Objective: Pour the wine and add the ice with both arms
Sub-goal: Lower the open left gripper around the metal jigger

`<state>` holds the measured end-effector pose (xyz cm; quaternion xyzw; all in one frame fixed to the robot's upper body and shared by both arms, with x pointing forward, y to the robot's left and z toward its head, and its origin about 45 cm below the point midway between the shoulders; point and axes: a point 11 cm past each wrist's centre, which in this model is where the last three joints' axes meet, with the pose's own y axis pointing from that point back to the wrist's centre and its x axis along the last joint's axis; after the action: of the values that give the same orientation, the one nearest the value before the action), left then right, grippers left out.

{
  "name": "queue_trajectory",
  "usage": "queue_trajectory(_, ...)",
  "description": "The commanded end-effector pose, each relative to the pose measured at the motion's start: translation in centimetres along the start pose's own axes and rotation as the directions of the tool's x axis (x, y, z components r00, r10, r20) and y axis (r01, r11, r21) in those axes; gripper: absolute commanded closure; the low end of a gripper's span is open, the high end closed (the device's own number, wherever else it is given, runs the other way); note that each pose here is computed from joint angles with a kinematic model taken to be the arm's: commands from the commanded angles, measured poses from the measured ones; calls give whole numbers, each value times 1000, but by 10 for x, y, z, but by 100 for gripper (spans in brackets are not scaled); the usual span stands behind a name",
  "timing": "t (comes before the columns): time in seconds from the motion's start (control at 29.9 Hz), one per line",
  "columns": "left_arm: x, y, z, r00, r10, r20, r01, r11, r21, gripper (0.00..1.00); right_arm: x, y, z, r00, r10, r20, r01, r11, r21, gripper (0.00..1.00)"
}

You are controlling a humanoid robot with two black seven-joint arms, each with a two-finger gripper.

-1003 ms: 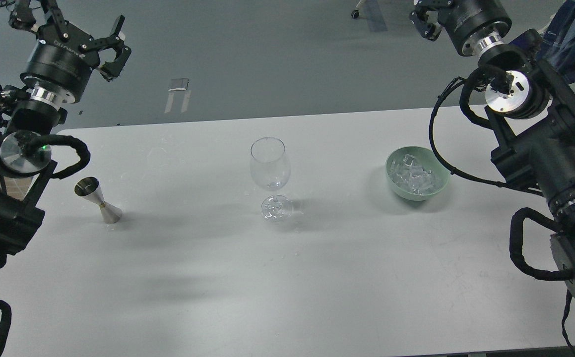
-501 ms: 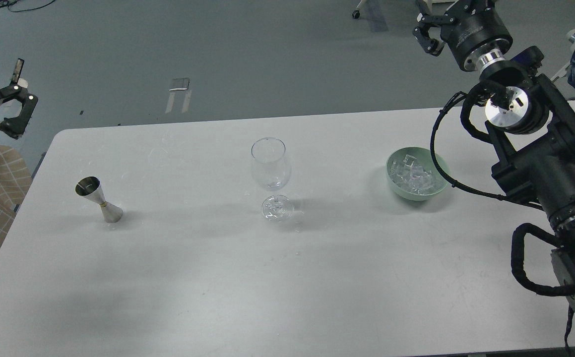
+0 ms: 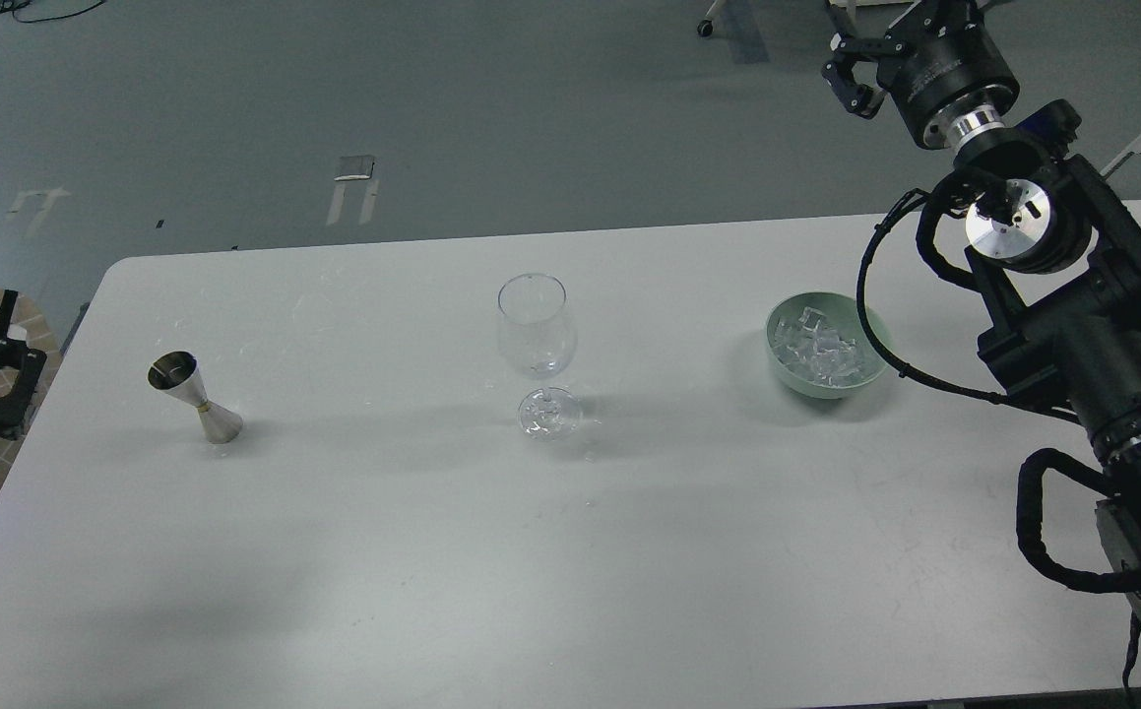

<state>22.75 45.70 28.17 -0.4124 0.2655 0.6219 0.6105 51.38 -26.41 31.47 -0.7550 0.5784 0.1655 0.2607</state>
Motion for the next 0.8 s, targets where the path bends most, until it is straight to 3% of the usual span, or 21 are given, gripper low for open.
queue_trajectory(0.0,6,7,-5,999,20,-28,-21,1000,-14,2,-1,0,0,1000,-6,2,6,1000,1,0)
queue_trajectory(0.27,9,24,-3,998,45,-46,-48,997,-57,2,0,1,0,1000,-6,1,6,1000,1,0)
queue_trajectory(0.47,26,39,-14,987,146,-66,-149,988,-41,2,2,3,2,1000,-1,2,1,1000,-3,0)
queue_trajectory(0.67,33,46,-33,980,176,-93,-173,984,41,2,7,4,-1,1000,6,-6,-6,1000,-1,0)
queue_trajectory(0.77,32,49,-57,974,165,-153,-143,979,146,2,7,5,0,1000,9,-8,-9,1000,-1,0)
